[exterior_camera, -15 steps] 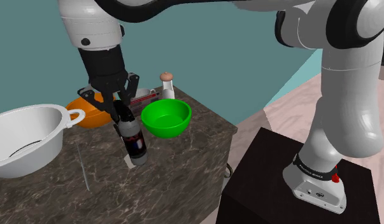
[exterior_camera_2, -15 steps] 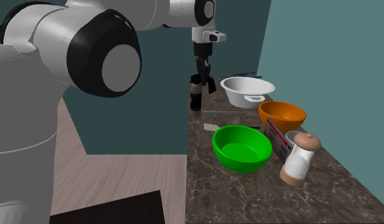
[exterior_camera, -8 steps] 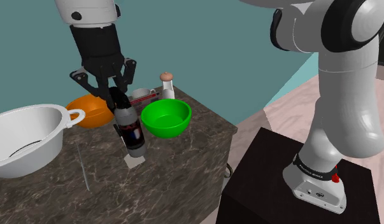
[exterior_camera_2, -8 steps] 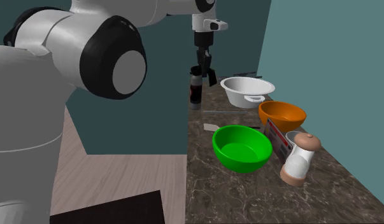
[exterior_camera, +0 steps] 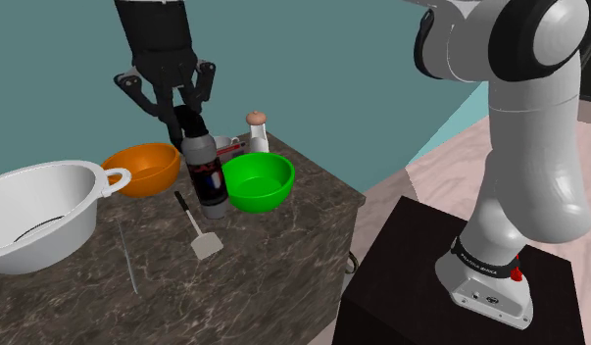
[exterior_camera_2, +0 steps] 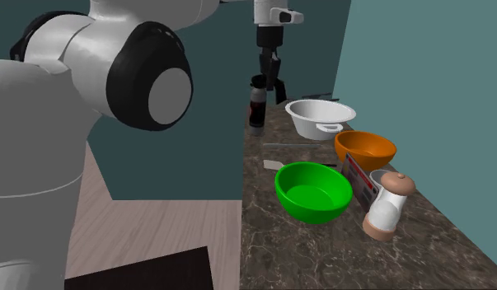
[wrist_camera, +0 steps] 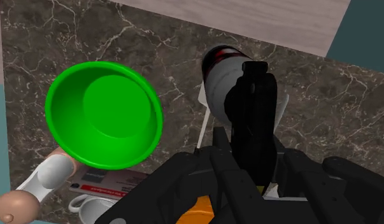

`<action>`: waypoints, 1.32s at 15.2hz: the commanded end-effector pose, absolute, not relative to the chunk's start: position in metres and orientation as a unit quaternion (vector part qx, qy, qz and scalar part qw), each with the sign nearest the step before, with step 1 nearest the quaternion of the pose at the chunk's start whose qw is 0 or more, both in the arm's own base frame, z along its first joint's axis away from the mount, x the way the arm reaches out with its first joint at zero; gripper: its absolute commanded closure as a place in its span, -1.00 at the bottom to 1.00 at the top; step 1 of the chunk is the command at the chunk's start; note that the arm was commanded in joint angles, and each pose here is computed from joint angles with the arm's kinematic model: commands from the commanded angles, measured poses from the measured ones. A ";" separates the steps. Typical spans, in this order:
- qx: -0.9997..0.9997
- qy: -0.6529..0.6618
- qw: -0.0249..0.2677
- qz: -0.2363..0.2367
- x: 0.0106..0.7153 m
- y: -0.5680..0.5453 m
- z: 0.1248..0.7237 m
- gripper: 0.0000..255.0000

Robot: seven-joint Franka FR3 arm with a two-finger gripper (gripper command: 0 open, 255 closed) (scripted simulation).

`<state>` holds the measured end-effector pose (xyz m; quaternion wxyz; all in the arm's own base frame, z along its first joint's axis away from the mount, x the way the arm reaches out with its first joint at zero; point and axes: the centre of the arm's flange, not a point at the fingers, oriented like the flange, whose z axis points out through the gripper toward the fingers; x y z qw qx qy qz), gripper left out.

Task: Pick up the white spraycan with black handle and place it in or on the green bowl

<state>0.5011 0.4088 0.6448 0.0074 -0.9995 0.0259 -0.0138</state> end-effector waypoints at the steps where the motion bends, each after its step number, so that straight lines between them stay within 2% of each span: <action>1: -1.000 0.026 0.007 -0.014 0.510 0.387 0.651 1.00; 16: -1.000 0.026 0.007 -0.014 0.576 0.206 0.708 1.00; 20: -1.000 0.026 0.007 -0.014 0.576 0.206 0.687 1.00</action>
